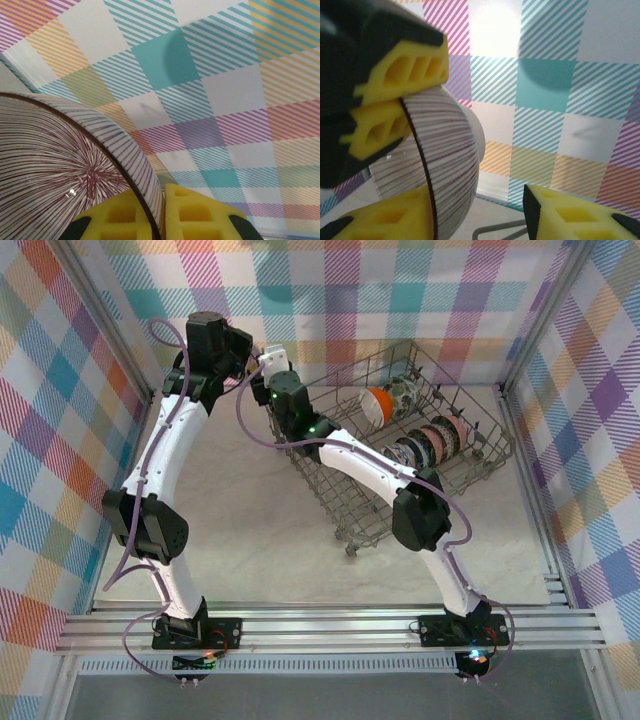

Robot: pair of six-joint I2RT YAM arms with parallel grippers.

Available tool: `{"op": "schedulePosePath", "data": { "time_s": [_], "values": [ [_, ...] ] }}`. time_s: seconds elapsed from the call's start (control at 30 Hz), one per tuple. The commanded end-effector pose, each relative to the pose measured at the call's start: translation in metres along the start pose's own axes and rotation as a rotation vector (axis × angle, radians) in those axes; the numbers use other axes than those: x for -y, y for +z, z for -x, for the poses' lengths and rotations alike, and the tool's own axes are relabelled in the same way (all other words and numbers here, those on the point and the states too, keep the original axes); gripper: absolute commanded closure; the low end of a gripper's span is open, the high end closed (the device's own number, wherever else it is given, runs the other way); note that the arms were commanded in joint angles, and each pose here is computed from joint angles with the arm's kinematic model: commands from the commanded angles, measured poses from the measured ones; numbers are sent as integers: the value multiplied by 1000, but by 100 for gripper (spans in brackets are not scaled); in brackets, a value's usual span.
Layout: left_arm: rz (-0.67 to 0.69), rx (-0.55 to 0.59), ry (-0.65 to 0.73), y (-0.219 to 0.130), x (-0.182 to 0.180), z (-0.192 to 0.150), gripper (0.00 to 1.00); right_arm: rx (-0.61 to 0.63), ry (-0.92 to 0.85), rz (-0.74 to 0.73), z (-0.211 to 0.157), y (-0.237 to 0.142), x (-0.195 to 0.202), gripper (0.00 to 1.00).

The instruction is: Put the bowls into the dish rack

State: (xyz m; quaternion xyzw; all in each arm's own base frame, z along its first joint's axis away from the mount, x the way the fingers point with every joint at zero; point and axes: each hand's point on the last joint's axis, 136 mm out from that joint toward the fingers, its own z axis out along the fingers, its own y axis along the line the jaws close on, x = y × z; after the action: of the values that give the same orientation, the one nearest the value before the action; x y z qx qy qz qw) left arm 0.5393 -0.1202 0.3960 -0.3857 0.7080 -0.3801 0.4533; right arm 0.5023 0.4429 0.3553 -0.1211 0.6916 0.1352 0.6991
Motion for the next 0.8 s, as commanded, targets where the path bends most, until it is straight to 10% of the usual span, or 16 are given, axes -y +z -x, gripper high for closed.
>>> {"op": "schedulePosePath", "data": {
  "time_s": [0.0,0.77],
  "values": [
    [-82,24,-13,-10,28,5,100,98,73,-62,28,2,7,51],
    [-109,-40,-33,-5,28,-9,87,177,0,-165,47,8,17,90]
  ]
}}
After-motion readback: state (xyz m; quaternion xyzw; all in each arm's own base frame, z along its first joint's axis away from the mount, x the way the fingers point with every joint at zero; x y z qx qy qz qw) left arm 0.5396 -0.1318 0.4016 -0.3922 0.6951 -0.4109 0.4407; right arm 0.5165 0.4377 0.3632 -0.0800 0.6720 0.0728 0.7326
